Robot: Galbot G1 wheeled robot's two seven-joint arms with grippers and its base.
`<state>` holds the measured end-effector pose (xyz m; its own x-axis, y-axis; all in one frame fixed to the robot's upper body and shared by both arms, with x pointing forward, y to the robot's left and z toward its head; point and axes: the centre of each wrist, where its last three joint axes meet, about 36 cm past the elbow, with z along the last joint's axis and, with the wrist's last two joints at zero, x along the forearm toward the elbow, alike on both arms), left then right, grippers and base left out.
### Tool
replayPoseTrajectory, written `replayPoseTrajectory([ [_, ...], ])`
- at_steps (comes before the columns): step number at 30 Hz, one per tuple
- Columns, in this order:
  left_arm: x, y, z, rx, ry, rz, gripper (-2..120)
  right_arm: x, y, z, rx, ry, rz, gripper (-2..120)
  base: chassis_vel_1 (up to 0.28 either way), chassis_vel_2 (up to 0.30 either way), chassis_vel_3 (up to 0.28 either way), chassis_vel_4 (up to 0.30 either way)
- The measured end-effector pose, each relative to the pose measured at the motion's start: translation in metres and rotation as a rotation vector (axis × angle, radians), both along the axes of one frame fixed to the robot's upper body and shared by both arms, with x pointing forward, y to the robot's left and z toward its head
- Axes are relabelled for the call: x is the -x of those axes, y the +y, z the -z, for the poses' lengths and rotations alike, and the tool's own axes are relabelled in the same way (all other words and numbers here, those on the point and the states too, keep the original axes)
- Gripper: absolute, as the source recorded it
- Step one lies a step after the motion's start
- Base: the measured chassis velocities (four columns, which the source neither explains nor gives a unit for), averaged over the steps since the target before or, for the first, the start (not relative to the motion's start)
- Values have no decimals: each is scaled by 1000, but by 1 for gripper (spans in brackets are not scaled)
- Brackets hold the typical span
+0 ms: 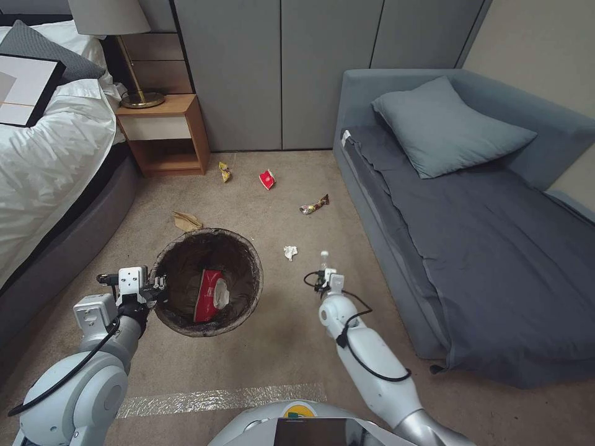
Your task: Pick up the trash bin, then pick up the garbage from the floor and place it into the trash bin.
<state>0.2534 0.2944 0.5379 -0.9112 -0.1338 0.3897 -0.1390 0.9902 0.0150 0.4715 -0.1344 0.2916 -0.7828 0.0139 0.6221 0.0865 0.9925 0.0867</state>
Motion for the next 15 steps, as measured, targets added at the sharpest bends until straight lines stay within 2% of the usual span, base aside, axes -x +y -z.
replayPoseTrajectory([
  [1,0,0,0,-1,0,1,3,1,-8,-16,-9,-35,-20,26,0,0,0,0],
  [3,0,0,0,-1,0,1,3,1,-8,-16,-9,-35,-20,26,0,0,0,0],
  [4,0,0,0,-2,0,3,3,3,-14,-29,-15,-67,-41,26,0,0,0,0],
  [5,0,0,-1,-5,0,5,3,9,-28,-68,-35,-161,-111,26,0,0,0,0],
  [6,0,0,-1,-6,0,7,3,14,-37,-93,-52,-213,-154,26,0,0,0,0],
  [7,0,0,-1,-6,0,7,3,14,-37,-93,-52,-213,-154,26,0,0,0,0],
  [9,0,0,-1,-6,2,10,3,22,-49,-124,-71,-268,-219,26,0,0,0,0],
  [11,0,0,-1,-6,3,11,3,24,-53,-130,-72,-278,-233,26,0,0,0,0],
  [14,-1,-1,-1,-6,5,15,3,37,-72,-168,-69,-339,-337,26,0,0,0,0],
  [15,-1,-1,-1,-6,5,15,3,37,-72,-168,-69,-339,-337,26,0,0,0,0],
])
